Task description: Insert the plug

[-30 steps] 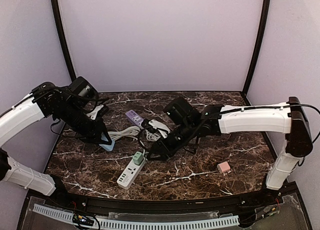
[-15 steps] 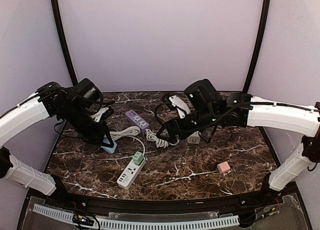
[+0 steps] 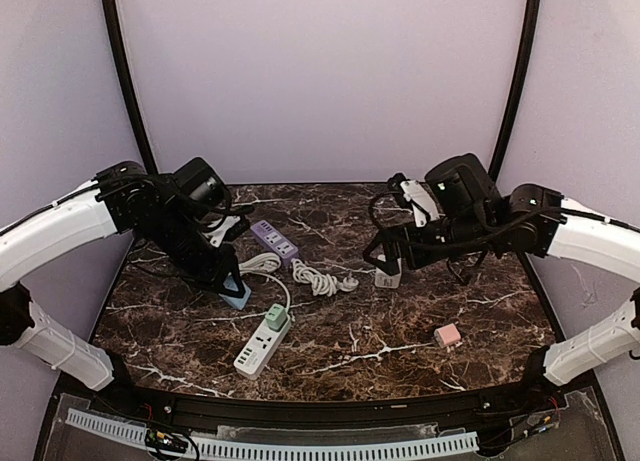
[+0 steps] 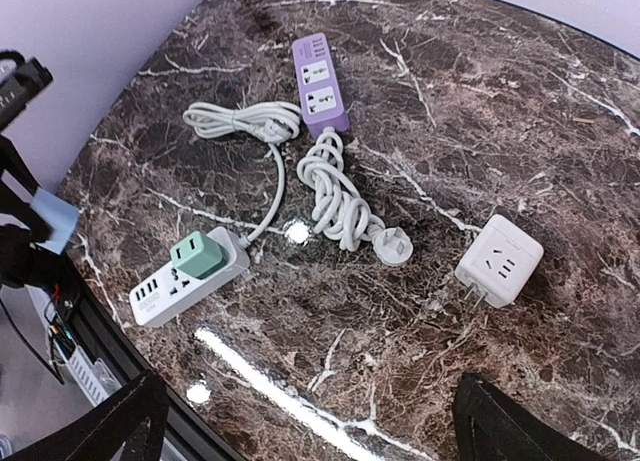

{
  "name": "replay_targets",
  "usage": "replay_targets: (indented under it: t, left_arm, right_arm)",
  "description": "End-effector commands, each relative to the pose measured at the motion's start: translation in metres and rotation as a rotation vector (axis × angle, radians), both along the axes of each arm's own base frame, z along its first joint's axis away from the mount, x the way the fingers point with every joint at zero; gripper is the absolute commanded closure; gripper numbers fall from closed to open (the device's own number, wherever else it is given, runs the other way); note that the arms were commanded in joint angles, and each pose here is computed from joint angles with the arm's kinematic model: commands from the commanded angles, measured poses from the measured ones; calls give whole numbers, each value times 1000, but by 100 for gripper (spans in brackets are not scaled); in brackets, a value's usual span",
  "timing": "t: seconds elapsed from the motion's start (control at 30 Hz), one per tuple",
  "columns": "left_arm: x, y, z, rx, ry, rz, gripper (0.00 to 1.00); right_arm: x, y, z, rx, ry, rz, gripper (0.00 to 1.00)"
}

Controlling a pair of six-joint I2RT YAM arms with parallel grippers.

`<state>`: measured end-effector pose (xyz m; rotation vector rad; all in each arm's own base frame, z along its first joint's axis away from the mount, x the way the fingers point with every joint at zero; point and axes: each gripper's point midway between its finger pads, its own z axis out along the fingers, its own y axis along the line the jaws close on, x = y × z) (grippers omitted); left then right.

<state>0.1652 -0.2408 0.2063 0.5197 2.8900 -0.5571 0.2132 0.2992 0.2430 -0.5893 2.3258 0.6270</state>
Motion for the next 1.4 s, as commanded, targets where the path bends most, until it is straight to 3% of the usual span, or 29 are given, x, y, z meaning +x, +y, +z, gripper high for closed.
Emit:
replay_targets:
  t: [0.0,0.2,0.43,0.9,1.37]
  left_arm:
    - [-5,-10,3,11,-37,-26,99]
    - [-14,-16,-22,27,-24,-65,99]
    - [-18,-9,-47,100,-1,-117,99]
    - [-14,-27,-77,72,50,-78,99]
    - [0,-37,-106,195,99,-81,99]
  right_arm:
    - [2,-9,17,84,-9,-54,1]
    - [8,-17,21,40,5,-103,1]
    - [12,-24,22,87,80,-242,1]
    - [6,-26,-10,-79,110,-122,1]
    - [14,-30,-9,-161,46,-60,1]
